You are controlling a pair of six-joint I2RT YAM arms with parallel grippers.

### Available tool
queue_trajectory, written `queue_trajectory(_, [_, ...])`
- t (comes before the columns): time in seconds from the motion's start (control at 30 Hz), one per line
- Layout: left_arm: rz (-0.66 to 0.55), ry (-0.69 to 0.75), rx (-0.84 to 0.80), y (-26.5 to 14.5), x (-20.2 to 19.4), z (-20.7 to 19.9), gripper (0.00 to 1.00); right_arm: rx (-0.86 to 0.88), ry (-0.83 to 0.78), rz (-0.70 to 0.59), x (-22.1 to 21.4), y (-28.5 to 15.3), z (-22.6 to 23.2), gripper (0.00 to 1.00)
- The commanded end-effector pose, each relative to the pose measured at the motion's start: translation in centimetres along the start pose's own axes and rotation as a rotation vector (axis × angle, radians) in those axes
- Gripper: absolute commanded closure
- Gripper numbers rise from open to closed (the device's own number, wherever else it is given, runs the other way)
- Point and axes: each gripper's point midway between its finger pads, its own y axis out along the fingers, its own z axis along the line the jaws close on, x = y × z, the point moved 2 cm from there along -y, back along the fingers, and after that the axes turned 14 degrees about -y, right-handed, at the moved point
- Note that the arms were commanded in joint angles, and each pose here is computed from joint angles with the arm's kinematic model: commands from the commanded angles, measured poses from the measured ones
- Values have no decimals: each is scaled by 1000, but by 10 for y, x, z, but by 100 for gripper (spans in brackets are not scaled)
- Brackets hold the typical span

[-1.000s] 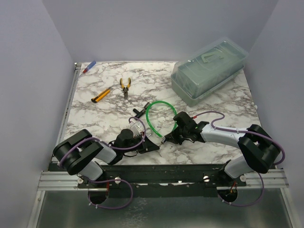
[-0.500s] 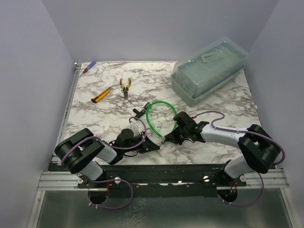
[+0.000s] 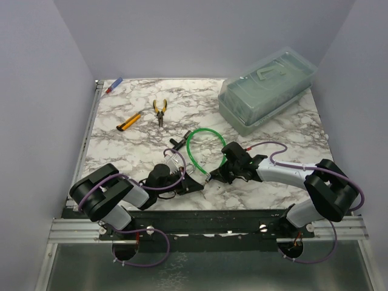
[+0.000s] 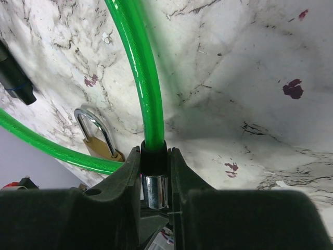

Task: Unlock with the key

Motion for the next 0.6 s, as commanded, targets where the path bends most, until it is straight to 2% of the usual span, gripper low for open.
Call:
queue_trajectory(0.0, [-50,-7,-44,4,13,-11,100,90,-21,29,-5,-10,17,100])
queue_trajectory(0.57, [-44,-100,-85,14,17,-21,100,79,-10,31,-7,-11,15,100])
